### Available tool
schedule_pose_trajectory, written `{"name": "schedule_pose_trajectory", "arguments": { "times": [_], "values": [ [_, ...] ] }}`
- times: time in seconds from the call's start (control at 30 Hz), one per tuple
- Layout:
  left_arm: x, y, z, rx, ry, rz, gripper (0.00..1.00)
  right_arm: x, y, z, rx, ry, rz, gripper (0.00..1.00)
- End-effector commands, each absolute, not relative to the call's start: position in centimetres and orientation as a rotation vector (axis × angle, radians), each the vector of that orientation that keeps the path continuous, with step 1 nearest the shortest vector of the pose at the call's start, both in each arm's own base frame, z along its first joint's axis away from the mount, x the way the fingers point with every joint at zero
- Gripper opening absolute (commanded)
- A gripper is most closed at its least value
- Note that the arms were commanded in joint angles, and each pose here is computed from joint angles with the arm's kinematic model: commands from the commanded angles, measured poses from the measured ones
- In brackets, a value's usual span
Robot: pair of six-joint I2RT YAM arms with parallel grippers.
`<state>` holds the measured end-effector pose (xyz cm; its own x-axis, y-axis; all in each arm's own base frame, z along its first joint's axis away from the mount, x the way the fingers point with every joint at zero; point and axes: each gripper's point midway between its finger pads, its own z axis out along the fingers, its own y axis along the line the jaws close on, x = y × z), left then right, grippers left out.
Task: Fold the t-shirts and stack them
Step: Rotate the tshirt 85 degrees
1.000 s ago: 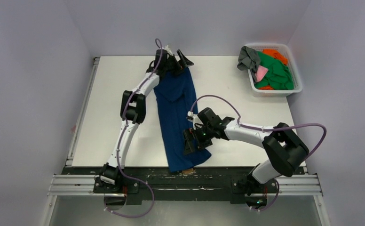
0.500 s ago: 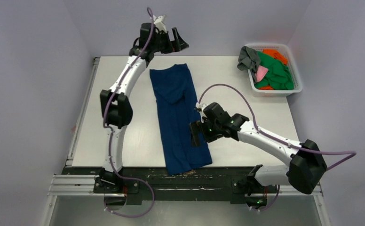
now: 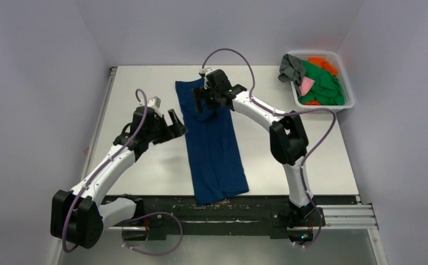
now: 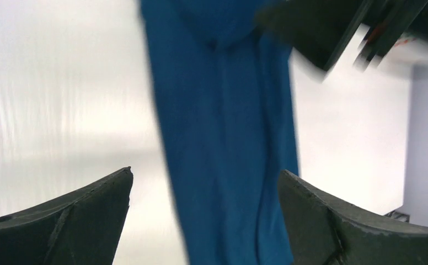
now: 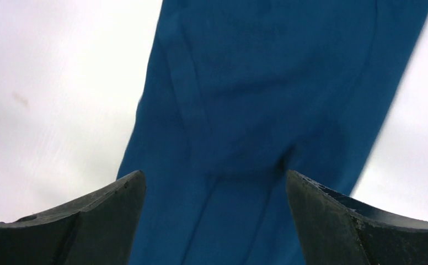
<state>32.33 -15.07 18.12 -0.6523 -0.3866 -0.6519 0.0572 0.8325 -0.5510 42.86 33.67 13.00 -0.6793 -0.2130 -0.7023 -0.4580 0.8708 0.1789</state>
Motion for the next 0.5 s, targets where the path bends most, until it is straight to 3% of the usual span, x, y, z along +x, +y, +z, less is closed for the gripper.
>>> {"name": "schedule_pose_trajectory", "arguments": {
  "times": [0.0, 0.2, 0.47],
  "values": [
    [27.7, -13.8, 15.5, -0.377, 2.233, -0.697, 1.0, 46.6, 36.0, 10.8, -0.55, 2.32, 0.412, 0.94],
    [23.7, -12.0, 13.4, -0.444, 2.234, -0.667, 1.0, 50.8, 37.0, 7.5, -0.538, 2.276, 0.31, 0.94],
    [22.6, -11.4, 13.2, -0.452, 2.257, -0.64, 1.0, 52.2, 33.9, -0.1, -0.396, 2.411, 0.08, 0.94]
  ]
}}
